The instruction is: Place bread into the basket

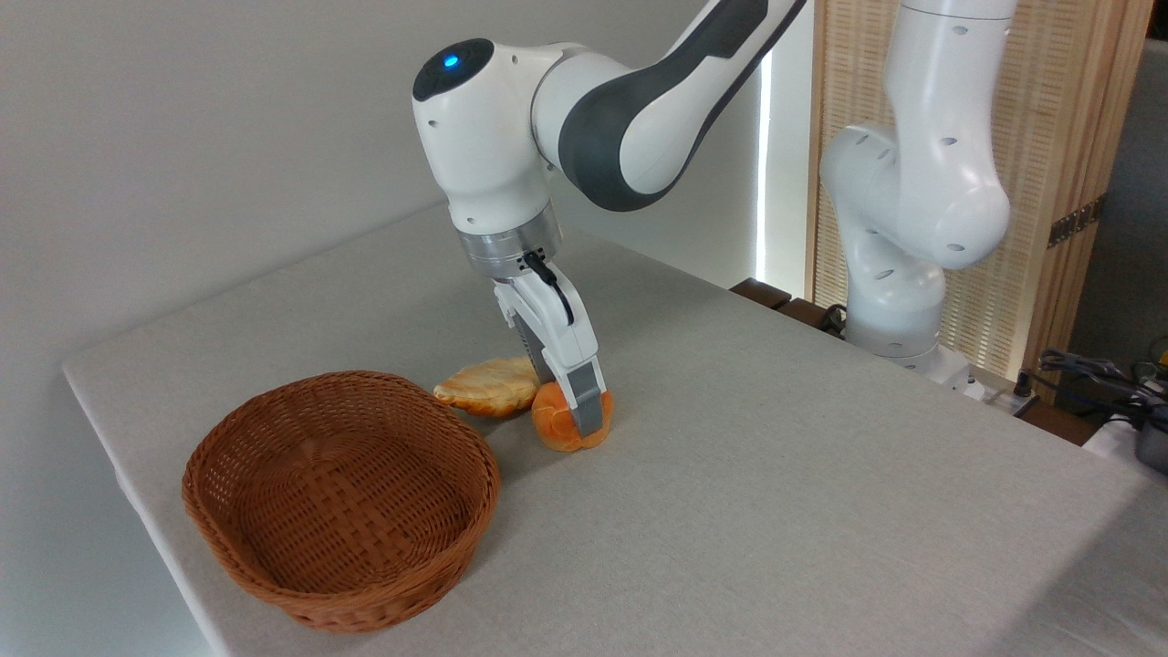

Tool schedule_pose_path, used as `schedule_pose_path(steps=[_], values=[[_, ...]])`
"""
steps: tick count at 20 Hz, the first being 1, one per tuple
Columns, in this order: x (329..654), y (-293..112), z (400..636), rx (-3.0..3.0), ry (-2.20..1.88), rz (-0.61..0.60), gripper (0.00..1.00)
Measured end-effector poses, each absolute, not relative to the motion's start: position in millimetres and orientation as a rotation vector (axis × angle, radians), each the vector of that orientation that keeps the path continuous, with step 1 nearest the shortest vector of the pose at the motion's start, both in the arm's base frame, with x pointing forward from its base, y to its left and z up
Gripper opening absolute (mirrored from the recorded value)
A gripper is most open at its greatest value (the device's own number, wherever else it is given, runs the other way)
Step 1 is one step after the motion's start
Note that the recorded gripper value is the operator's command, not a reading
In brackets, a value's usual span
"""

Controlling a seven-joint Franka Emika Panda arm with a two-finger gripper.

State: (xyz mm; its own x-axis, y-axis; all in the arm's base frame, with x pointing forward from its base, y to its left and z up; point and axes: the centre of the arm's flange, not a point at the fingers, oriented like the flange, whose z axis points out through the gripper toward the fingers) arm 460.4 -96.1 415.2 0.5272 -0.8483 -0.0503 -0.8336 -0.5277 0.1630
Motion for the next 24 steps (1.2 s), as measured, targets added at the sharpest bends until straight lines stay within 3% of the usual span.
schedule_pose_path(steps=[2,5,8,24], values=[[460.5,-96.2,414.2,2.64,-1.461,-0.19,0.92],[460.6,-96.2,413.5,2.639,-1.461,-0.193,0.6],[460.7,-96.2,413.3,2.621,-1.491,-0.191,0.37],[460.7,-96.1,413.2,2.592,-1.537,-0.189,0.37]])
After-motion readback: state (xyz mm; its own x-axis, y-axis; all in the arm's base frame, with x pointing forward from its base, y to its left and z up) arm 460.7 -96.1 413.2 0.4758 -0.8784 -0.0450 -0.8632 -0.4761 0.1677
